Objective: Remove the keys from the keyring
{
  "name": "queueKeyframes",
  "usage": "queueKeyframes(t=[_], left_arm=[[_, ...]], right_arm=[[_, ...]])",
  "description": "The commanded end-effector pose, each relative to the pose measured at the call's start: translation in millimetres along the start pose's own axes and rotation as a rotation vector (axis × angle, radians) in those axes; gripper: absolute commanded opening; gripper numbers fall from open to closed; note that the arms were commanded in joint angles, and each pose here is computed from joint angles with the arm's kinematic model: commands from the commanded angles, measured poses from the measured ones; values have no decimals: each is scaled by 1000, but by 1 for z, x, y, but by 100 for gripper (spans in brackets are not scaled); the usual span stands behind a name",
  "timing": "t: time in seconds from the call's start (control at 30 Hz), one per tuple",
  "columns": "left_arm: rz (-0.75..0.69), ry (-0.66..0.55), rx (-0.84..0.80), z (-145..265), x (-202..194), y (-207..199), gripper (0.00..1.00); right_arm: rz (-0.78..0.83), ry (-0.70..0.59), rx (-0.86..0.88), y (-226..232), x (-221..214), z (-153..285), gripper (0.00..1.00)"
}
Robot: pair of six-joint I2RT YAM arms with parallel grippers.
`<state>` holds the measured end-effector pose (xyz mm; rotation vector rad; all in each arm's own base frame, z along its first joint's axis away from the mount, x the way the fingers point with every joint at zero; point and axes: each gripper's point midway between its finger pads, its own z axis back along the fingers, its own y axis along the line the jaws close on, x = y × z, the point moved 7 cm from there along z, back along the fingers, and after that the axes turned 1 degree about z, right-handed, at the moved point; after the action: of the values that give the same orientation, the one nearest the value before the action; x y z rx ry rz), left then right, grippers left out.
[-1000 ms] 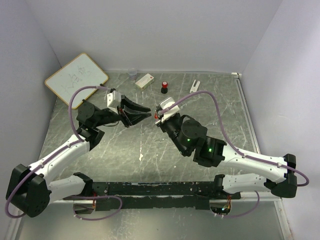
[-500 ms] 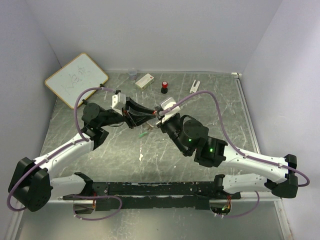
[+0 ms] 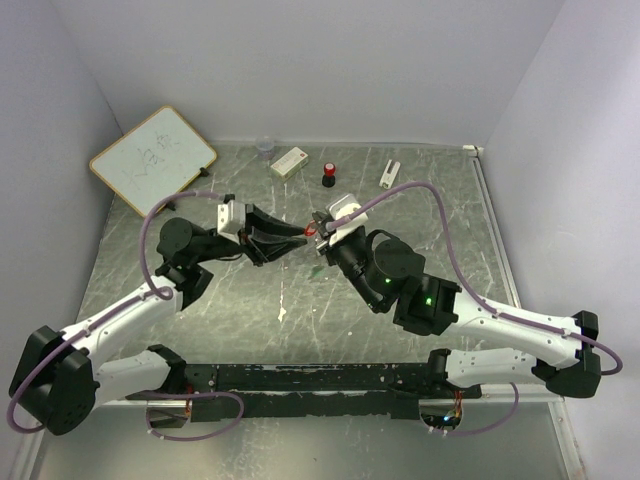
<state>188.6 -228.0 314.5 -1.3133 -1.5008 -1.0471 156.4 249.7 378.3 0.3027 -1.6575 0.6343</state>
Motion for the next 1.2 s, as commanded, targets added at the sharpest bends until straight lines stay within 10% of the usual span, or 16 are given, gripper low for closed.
queueKeyframes(t=[0.0, 0.6, 1.17], left_arm=[[-112, -59, -33, 2, 18, -10, 36], [-187, -99, 257, 16, 31, 8, 33], [-202, -57, 90, 15, 27, -11, 33]], right_arm=[[-34, -33, 10, -2, 10, 4, 0], [-33, -48, 121, 8, 15, 7, 0], [89, -164, 296, 12, 18, 22, 0]])
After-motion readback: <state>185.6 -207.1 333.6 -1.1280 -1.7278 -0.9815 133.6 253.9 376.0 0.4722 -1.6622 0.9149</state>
